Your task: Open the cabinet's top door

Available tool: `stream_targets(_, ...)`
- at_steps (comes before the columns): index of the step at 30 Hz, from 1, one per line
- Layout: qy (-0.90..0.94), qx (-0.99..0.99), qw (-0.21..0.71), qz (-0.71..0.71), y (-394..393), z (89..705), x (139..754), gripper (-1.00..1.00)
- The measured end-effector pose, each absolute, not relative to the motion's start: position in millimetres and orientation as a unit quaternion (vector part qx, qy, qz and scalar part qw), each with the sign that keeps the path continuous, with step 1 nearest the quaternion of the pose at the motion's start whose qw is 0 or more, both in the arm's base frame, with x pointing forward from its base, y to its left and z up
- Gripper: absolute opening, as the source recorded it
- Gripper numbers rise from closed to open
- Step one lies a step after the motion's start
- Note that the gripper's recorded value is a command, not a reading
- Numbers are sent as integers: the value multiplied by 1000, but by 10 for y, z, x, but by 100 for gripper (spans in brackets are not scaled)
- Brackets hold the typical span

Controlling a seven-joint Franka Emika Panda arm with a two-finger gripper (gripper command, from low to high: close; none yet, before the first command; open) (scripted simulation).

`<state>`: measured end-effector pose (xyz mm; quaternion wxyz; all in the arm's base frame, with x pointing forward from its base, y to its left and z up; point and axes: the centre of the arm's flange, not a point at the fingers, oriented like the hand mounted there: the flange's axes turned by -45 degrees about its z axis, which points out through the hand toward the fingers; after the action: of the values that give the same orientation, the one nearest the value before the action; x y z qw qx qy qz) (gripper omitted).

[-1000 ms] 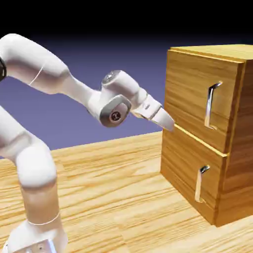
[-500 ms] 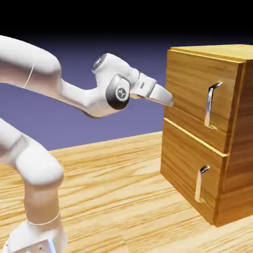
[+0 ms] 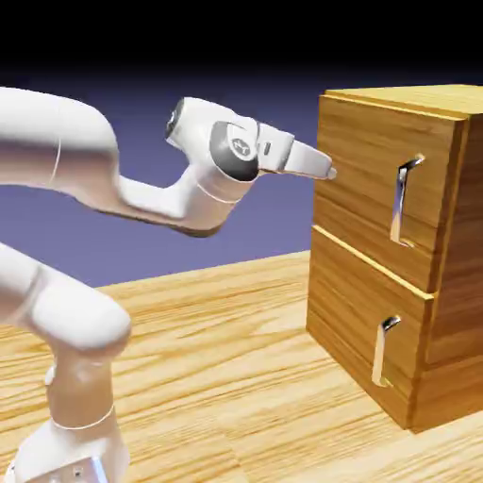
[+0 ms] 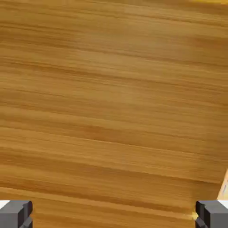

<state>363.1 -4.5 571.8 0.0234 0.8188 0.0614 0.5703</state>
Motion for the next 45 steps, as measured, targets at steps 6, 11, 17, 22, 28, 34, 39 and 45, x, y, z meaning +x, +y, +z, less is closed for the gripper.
stream_targets(6,53,797,22,601,-230,5703,3647,100)
stream_targets(11,44,779,19,626,-405,5637,3695,100)
stream_targets(17,34,757,13,653,-627,5493,3797,100)
stream_targets(22,26,739,5,673,-811,5319,3916,100)
stream_targets(28,20,719,-7,695,-1016,5046,4094,100)
stream_targets(34,18,707,-18,707,-1138,4824,4231,100)
stream_targets(39,18,707,-18,707,-1113,4824,4730,-100)
stream_targets(45,-7,707,7,707,-1014,4826,4485,-100)
